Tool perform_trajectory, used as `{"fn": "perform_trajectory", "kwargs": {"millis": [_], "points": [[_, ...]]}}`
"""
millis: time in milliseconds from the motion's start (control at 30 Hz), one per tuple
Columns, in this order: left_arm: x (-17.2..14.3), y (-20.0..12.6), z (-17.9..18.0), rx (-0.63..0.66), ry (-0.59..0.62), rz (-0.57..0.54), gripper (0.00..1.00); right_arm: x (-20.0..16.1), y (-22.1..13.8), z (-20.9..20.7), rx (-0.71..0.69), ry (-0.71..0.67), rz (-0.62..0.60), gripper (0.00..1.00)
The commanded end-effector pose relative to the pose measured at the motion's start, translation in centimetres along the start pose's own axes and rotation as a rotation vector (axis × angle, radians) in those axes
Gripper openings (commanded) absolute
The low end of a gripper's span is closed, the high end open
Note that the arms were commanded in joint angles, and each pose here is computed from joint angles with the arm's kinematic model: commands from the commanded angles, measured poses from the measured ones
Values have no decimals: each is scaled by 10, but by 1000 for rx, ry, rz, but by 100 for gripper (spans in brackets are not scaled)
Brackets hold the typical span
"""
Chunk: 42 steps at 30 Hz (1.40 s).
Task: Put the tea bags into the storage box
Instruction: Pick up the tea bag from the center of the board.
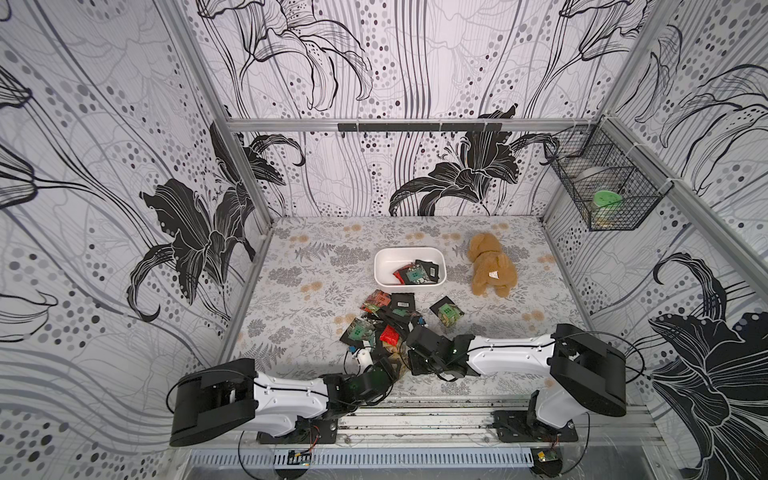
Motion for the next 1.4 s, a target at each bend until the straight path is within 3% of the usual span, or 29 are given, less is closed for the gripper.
{"fn": "perform_trajectory", "kwargs": {"millis": [0,433,700,1067,1267,1367], "points": [[-4,2,9,18,4,21,40,-11,3,-7,-37,-2,31,19],[-2,6,8,18,5,-3,28,-11,0,0,-14,-16,24,20],[-3,6,6,21,8,10,5,-6,-12,1,-16,-33,10,19],[-7,-5,12,52,3,64,0,-5,-43,-22,-92,-42,-52,27],[-12,-17,6,110,115,113,0,11,-62,-33,-157,-66,-116,37],[-9,-25,7,155,210,115,0,28,-72,-44,-192,-58,-160,38]]}}
Point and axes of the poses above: each gripper's point midway between its finger pads, its own y axis out along the fingers, its own z axis along the line the jaws close on, x = y × z, the point moved 1 cm from there along -y, back along the fingers, and after that the axes turned 5 degrees about -y, right-handed, at the moved point
